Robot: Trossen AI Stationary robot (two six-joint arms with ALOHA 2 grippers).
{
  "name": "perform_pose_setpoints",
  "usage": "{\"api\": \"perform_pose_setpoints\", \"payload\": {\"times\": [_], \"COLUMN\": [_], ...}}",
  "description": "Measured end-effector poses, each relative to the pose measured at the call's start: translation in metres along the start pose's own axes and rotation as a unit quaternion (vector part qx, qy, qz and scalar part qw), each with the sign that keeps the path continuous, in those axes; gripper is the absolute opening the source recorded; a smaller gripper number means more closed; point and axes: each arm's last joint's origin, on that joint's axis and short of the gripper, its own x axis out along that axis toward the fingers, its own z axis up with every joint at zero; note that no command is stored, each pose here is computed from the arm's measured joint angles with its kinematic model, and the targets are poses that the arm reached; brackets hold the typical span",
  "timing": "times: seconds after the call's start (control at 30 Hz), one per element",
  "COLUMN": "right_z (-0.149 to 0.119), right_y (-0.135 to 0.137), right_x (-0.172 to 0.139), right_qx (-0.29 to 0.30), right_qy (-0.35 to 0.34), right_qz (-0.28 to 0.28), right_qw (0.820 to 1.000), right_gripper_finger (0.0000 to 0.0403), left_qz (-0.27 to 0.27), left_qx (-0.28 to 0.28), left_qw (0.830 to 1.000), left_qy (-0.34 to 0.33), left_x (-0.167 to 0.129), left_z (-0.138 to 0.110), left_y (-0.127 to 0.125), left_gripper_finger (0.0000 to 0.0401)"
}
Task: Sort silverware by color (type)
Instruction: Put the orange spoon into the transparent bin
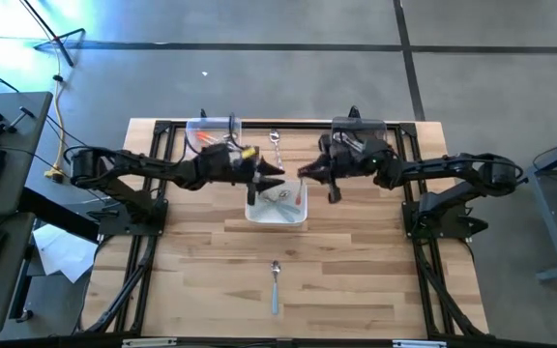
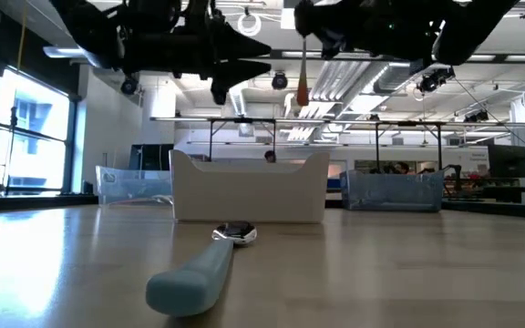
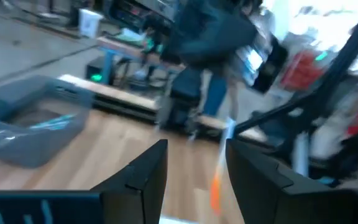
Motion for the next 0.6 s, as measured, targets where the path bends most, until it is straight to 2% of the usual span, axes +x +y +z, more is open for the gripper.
{"api": "perform_pose_setpoints", "payload": {"times": [0.07,0.27,0.47,0.6], "right_z": [0.002,0.007,0.007,0.005], "right_y": [0.005,0.017,0.018,0.019], "right_x": [0.002,0.005,0.005,0.005], "right_qx": [-0.008,-0.038,-0.045,-0.043], "right_qy": [-0.013,-0.04,-0.043,-0.037], "right_qz": [0.038,0.103,0.129,0.142], "right_qw": [0.999,0.993,0.99,0.988], "right_gripper_finger": [0.0007,0.0007,0.0007,0.0007], "left_qz": [-0.034,-0.131,-0.169,-0.187], "left_qx": [-0.016,-0.006,0.011,0.029], "left_qw": [0.999,0.991,0.985,0.982], "left_qy": [-0.005,0.015,0.025,0.024], "left_x": [0.0,0.027,0.059,0.072], "left_z": [0.001,0.003,0.001,0.002], "left_y": [0.003,-0.005,-0.008,-0.01], "left_gripper_finger": [0.0154,0.0166,0.0201,0.0209]}}
